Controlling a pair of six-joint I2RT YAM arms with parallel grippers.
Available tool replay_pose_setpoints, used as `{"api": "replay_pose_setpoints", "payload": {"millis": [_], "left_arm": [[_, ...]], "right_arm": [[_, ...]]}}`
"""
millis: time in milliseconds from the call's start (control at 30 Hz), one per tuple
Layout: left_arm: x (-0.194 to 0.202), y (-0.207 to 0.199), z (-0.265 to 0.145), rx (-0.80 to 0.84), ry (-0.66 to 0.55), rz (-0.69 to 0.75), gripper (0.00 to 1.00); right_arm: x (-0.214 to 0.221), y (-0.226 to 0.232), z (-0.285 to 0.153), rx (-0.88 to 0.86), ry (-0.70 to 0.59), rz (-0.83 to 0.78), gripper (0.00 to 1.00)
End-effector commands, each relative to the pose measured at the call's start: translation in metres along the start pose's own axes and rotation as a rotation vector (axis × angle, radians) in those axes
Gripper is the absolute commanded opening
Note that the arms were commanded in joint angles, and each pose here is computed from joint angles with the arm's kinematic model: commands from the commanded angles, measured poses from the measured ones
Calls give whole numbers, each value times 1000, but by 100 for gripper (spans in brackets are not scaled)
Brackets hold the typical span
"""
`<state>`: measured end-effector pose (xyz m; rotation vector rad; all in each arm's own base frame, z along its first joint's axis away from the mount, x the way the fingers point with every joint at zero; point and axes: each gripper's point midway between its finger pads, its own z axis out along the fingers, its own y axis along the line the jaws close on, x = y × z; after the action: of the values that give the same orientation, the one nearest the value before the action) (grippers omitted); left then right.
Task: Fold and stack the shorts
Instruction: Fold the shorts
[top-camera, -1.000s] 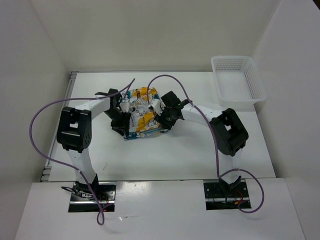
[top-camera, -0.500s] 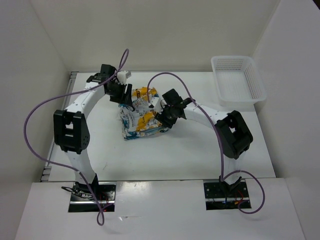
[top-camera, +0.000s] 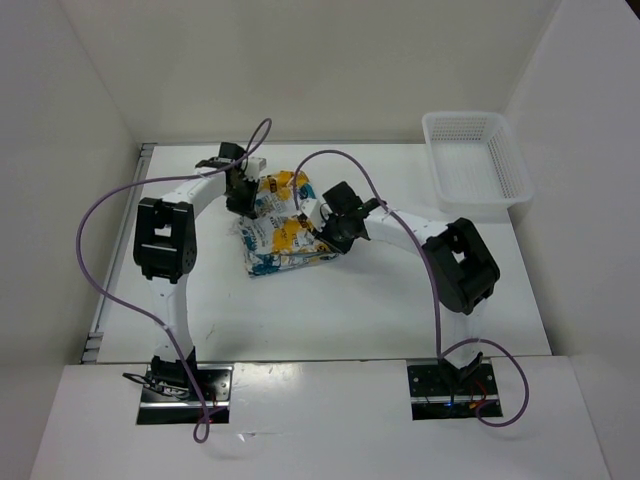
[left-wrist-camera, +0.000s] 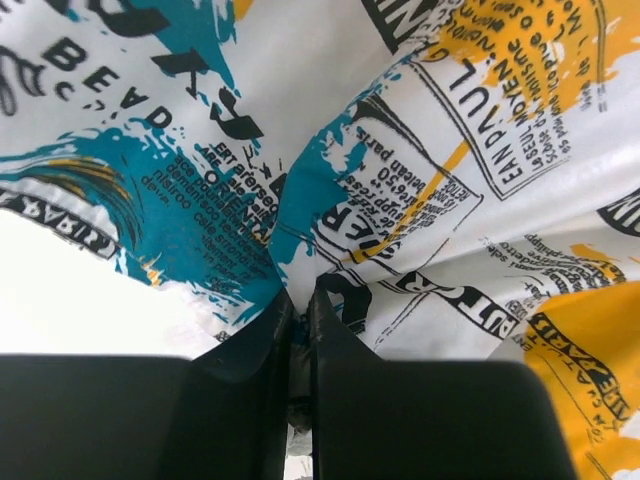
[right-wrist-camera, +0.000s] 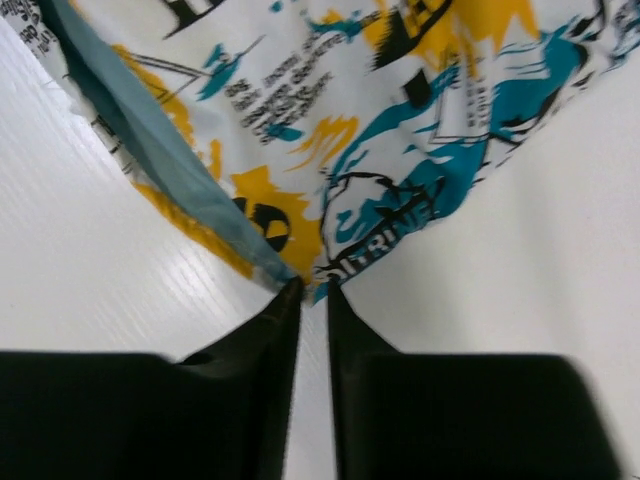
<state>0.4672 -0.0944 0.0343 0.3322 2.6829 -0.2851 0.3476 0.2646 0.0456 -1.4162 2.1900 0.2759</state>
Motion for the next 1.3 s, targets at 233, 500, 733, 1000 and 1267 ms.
{"api": "replay_pose_setpoints", "payload": {"millis": [233,500,733,1000,1267], "left_arm": [[-66,-5,-42,5,-221,48,20],[-65,10,-17,-55,-210,40,25],[-77,19,-6,-86,-230,40,32],[-89,-1,-54,-55,-302,64,67],[-91,-1,-164,-86,-473,62,100]], "right_arm": [[4,21,11,-36,12,-46,10],[3,35,15,-69,20,-79,10],[3,45,12,-113,20,-125,0],[-30,14,-18,39,-45,-155,39],[-58,-85,-104,338,-210,56,58]]}}
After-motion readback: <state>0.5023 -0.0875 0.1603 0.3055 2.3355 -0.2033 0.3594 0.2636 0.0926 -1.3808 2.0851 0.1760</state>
